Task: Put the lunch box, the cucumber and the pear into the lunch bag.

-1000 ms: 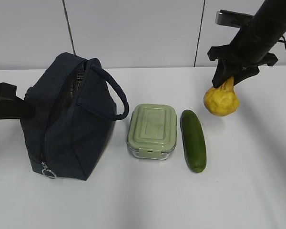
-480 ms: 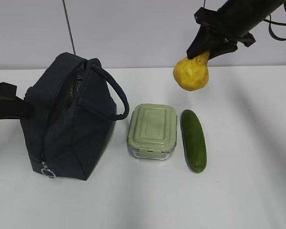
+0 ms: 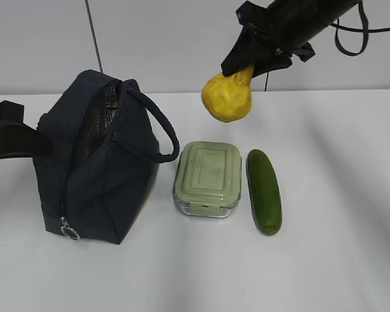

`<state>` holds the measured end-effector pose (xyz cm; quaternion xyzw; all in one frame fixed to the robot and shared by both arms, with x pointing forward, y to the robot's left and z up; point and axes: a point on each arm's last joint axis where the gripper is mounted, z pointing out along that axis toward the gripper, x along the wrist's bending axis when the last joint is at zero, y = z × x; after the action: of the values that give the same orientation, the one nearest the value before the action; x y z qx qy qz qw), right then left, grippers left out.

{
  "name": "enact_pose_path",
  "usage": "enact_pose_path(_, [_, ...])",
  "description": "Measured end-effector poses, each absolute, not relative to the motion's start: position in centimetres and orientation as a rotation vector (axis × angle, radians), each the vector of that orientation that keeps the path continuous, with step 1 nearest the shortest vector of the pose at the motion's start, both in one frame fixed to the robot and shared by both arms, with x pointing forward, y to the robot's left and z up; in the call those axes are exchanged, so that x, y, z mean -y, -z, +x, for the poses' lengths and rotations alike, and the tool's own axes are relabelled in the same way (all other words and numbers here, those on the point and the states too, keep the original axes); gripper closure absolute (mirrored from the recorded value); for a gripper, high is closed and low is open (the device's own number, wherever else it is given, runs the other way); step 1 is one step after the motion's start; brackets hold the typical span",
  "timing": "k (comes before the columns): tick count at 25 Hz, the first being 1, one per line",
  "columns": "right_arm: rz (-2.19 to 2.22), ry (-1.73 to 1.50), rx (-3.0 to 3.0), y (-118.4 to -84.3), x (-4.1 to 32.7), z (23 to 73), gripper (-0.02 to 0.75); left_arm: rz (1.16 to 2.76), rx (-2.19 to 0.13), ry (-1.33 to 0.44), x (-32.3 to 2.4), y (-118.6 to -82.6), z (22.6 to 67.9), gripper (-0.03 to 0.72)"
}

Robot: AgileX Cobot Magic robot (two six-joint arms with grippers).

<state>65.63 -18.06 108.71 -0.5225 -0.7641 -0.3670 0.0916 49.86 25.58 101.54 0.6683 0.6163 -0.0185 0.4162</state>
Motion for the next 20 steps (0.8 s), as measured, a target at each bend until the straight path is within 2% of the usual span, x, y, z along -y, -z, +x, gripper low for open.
enact_pose_path(20, [-1.317,1.397,2.204,-110.5,10.6,64.4,0.475,1.678,-1.524,0.142,-25.1,-101.7,49.4,0.685])
